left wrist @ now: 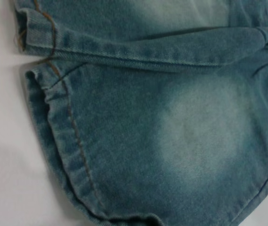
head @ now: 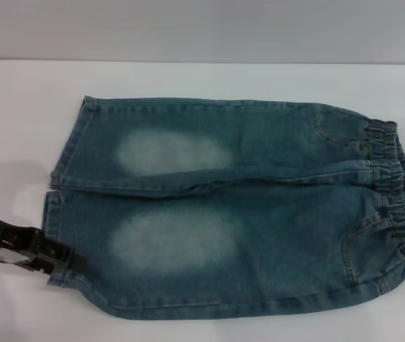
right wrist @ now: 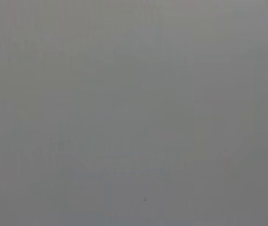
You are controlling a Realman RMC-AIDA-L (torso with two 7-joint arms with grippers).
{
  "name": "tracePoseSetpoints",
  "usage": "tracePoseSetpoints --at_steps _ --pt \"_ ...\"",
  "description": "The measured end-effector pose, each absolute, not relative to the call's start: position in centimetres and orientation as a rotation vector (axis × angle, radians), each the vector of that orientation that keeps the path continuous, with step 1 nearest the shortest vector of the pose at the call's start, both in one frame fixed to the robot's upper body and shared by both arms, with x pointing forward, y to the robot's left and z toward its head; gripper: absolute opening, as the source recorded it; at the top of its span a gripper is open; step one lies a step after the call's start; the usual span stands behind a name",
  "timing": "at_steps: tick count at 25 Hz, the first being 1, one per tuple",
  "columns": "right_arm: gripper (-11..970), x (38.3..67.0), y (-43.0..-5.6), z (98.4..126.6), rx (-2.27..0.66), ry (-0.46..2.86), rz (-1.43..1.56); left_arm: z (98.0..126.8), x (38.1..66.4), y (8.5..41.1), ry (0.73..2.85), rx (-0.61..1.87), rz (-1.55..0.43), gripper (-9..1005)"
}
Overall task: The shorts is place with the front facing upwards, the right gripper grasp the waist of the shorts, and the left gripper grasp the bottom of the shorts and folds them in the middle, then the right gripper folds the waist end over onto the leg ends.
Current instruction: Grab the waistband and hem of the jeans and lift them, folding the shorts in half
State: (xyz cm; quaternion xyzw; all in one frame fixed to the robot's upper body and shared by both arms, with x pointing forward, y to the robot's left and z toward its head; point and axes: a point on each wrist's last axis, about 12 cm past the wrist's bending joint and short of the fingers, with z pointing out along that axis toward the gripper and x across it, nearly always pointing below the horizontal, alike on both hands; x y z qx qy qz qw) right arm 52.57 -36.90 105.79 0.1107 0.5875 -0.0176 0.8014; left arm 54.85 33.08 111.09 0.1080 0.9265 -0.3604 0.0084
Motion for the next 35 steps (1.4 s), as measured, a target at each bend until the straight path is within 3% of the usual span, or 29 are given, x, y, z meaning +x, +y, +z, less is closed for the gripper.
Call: tracePoseSetpoints --at_steps 35 --pt "592 53.6 -36.5 106.4 0.223 1.241 -0.022 109.7 53.9 33.3 2.96 0.306 -1.117 590"
